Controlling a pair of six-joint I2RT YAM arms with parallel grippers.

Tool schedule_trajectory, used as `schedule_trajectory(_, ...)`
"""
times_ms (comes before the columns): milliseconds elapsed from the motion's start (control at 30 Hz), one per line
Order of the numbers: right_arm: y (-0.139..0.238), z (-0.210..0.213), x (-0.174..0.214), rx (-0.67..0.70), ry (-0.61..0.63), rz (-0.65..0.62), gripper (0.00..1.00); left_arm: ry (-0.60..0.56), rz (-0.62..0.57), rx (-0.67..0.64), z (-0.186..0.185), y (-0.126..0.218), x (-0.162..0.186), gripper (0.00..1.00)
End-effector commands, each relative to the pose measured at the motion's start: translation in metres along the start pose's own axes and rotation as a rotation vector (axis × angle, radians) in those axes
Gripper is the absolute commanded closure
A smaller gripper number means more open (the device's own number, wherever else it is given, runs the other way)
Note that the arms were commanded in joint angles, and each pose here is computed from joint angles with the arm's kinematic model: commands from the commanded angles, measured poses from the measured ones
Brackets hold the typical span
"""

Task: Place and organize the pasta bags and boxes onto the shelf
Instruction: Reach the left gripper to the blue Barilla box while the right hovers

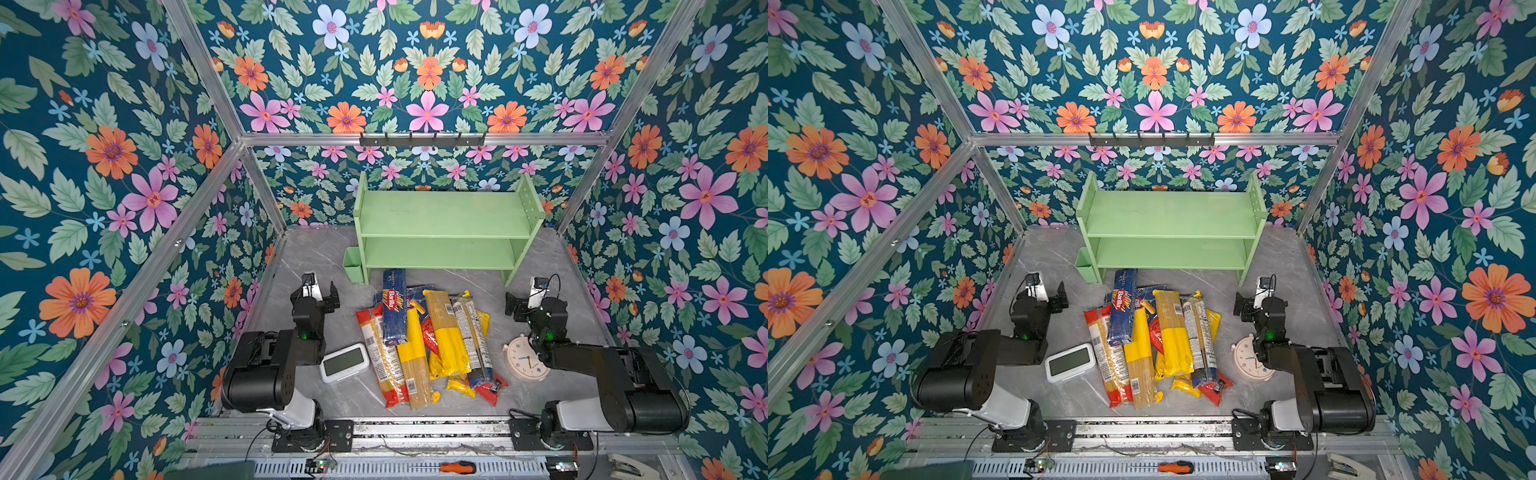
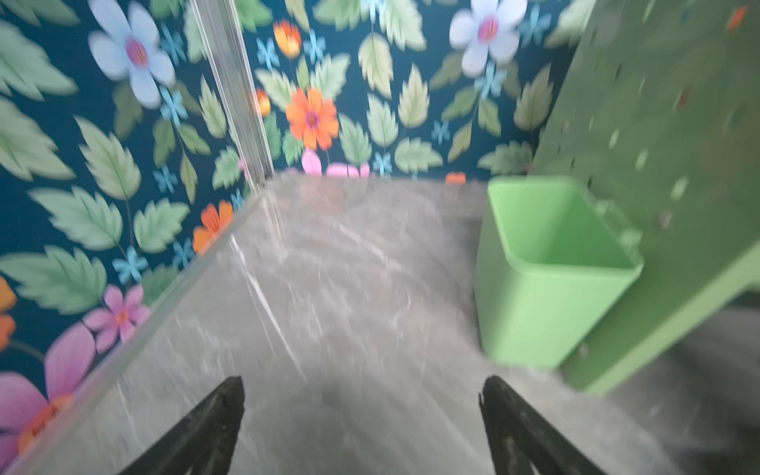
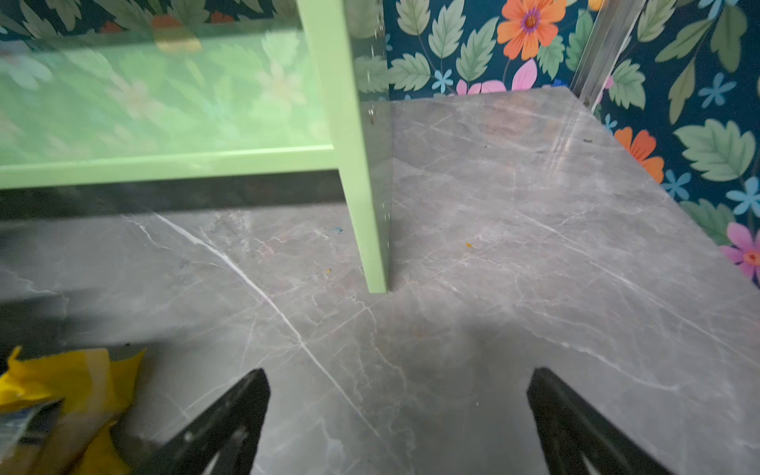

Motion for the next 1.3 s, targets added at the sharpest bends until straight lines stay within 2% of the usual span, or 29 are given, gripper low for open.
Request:
schedule_trajectory(0,0.006,-0.001,-0.019,0.094,-0.005,0.016,0.01,0.001,0.05,-0.053,0.007,0.001,-0.007,0.09)
schedule_trajectory(200,0.027,0.012,-0.041,0.146,-0.089,0.047,0.01,0.107,0.05,-0.067,0.007,0.012,-0.047,0.09)
schedule_trajectory(267,0.04,0.015,-0.05,0.21,-0.169,0.024,0.01,0.13,0.066,-0.088,0.003,0.019,-0.058,0.12)
schedule_trajectory(367,0.064,0.024,-0.059,0.156,-0.365,0.058,0.01,0.144,0.095,-0.085,-0.01,0.036,-0.068,0.14)
schedule_trajectory(433,0.074,0.035,-0.062,0.082,-0.376,0.113,0.01,0.172,0.11,-0.033,-0.023,0.047,-0.073,0.15)
schedule_trajectory(633,0.098,0.051,-0.066,0.063,-0.317,0.305,0.01,0.261,0.193,0.167,-0.068,0.081,-0.074,0.17)
schedule_trajectory(800,0.117,0.065,-0.066,-0.009,-0.352,0.421,0.01,0.302,0.263,0.295,-0.091,0.104,-0.074,0.16)
schedule_trajectory(900,0.127,0.075,-0.065,-0.031,-0.34,0.471,0.01,0.316,0.307,0.333,-0.098,0.115,-0.073,0.16)
schedule_trajectory(1033,0.137,0.094,-0.059,-0.035,-0.253,0.514,0.01,0.324,0.386,0.383,-0.109,0.124,-0.072,0.13)
schedule_trajectory(1267,0.142,0.129,-0.046,-0.08,-0.181,0.598,0.01,0.255,0.453,0.437,-0.131,0.135,-0.075,0.11)
Point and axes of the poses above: each gripper's point midway between its finger pads, its own y axis back along the fingers, its own z axis along the line the jaws close on, x = y × z, the point moved 6 cm from there along y, back along the fingers, and after that the axes turned 12 degrees about -y, right-handed, at the moved point
